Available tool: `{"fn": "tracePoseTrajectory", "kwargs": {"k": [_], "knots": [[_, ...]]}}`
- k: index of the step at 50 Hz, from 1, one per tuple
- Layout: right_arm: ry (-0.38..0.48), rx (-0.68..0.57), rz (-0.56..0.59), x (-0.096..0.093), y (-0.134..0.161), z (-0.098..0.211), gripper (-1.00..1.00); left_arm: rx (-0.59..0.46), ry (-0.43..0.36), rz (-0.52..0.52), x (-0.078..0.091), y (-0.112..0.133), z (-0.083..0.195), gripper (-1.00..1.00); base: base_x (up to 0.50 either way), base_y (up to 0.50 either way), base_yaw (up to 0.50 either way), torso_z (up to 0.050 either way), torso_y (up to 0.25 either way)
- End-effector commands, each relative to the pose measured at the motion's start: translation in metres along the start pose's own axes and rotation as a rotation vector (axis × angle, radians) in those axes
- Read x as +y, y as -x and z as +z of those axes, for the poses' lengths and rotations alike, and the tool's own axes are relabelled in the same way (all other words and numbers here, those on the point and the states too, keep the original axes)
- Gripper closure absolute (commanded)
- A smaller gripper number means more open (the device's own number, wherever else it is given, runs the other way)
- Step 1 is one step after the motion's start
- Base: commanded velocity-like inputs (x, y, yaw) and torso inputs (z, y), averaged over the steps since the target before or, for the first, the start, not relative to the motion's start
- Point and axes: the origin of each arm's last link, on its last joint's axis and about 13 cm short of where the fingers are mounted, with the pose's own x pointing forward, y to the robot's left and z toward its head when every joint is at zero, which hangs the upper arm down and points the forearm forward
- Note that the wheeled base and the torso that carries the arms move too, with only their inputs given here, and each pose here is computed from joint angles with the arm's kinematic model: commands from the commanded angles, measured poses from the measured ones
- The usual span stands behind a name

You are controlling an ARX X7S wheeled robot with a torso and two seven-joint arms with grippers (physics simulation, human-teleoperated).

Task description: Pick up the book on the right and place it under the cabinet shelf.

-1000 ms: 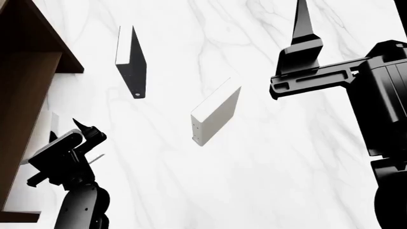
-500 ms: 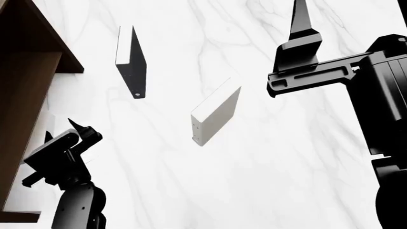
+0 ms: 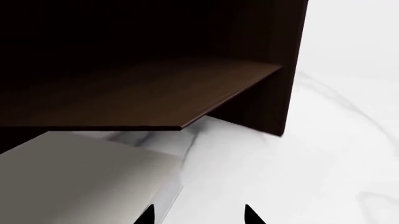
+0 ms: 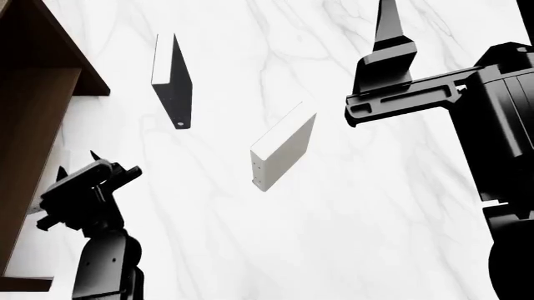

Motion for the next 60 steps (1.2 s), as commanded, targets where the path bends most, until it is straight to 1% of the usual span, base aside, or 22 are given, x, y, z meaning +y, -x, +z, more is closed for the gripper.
{"fn": "tracePoseTrajectory", "kwargs": {"k": [1, 10, 16, 21, 27, 31, 37, 47, 54, 60], "knots": [[-0.004, -0.015, 0.006, 0.0, 0.001, 0.003, -1.0, 0.644, 0.098, 0.158, 0.052, 0.054, -0.073, -1.0, 0.0, 0.0, 0.0, -0.01, -0.011], [0.0, -0.021, 0.017, 0.002, -0.001, 0.006, -1.0, 0.668, 0.104, 0.121, 0.05, 0.061, -0.076, -1.0, 0.01, 0.01, 0.0, -0.004, -0.011], [-0.002, -0.023, 0.022, 0.003, -0.002, 0.006, -1.0, 0.688, 0.101, 0.077, 0.045, 0.069, -0.08, -1.0, 0.01, 0.0, 0.0, -0.006, -0.01], [-0.007, -0.024, 0.029, 0.005, -0.003, 0.005, -1.0, 0.695, 0.11, 0.02, 0.038, 0.073, -0.082, -1.0, 0.01, 0.0, 0.0, -0.004, -0.009], [-0.011, -0.024, 0.031, 0.005, -0.002, 0.005, -1.0, 0.689, 0.12, -0.084, 0.026, 0.075, -0.081, -1.0, 0.01, 0.0, 0.0, -0.004, -0.009], [-0.016, -0.025, 0.031, 0.005, -0.002, 0.005, -1.0, 0.688, 0.122, -0.127, 0.02, 0.077, -0.078, -1.0, 0.0, 0.0, 0.0, -0.005, -0.009], [-0.016, -0.028, 0.03, 0.004, -0.003, 0.006, -1.0, 0.688, 0.13, -0.155, 0.016, 0.079, -0.074, -1.0, 0.0, 0.0, 0.0, -0.002, -0.007], [-0.018, -0.027, 0.029, 0.004, -0.003, 0.005, -1.0, 0.7, 0.142, -0.23, 0.006, 0.089, -0.068, -1.0, 0.0, 0.0, 0.0, -0.002, -0.008], [-0.019, -0.026, 0.028, 0.003, -0.003, 0.005, -1.0, 0.698, 0.142, -0.258, 0.002, 0.092, -0.065, -1.0, 0.0, 0.0, 0.0, -0.001, -0.006], [-0.019, -0.025, 0.027, 0.003, -0.003, 0.004, -1.0, 0.681, 0.145, -0.288, -0.001, 0.094, -0.056, -1.0, 0.0, 0.0, -0.01, -0.002, -0.006]]}}
